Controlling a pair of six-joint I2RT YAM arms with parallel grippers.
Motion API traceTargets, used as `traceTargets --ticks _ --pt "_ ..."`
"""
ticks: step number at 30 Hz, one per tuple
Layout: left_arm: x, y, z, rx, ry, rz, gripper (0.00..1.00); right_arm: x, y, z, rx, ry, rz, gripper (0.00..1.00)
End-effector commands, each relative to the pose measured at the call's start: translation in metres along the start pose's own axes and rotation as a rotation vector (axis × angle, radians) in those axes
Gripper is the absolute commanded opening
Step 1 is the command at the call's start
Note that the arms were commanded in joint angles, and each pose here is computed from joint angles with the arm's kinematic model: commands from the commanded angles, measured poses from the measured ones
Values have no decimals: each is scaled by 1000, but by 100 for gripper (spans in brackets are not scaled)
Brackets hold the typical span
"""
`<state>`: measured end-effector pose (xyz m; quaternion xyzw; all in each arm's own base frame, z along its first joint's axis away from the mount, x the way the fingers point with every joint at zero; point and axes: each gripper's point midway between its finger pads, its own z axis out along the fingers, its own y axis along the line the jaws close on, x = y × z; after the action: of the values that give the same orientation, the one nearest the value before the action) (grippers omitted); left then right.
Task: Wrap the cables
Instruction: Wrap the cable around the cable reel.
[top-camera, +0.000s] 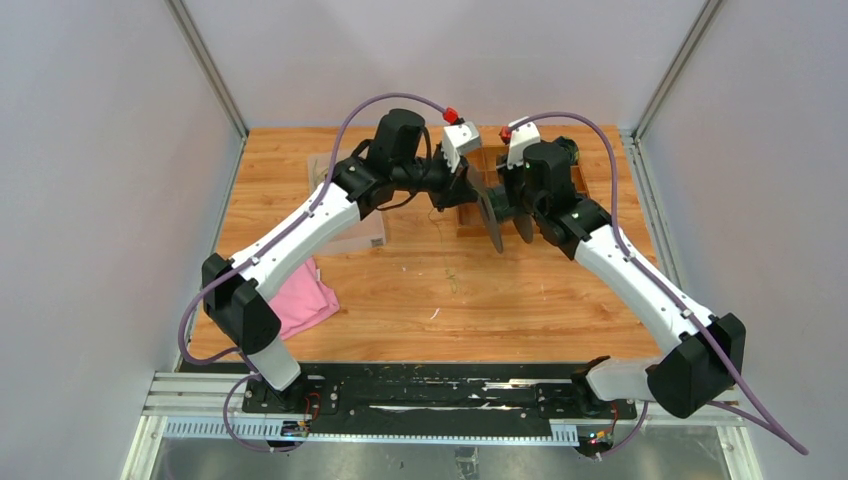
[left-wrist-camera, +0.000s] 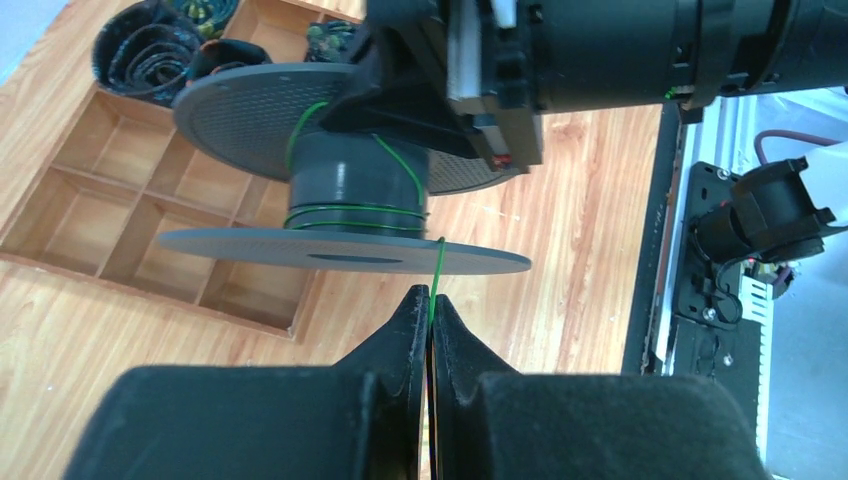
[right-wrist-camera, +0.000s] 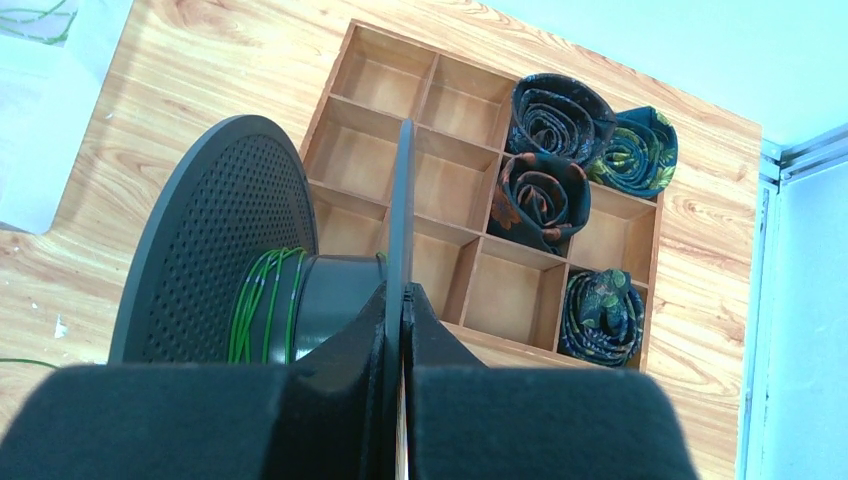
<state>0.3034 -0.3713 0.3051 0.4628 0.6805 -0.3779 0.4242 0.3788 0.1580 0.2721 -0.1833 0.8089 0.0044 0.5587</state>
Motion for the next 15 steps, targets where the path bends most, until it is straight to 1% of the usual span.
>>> traceTargets --ticks 1,6,15 --pt "-38 13 -20 -35 -101 60 6 -3 -8 -9 15 -21 -56 1" --pt "-36 26 -27 -61 -101 56 5 -4 -2 -12 -24 -35 -66 1" --pt "-32 52 -43 -112 -114 26 7 -3 9 -16 -95 -44 -87 0"
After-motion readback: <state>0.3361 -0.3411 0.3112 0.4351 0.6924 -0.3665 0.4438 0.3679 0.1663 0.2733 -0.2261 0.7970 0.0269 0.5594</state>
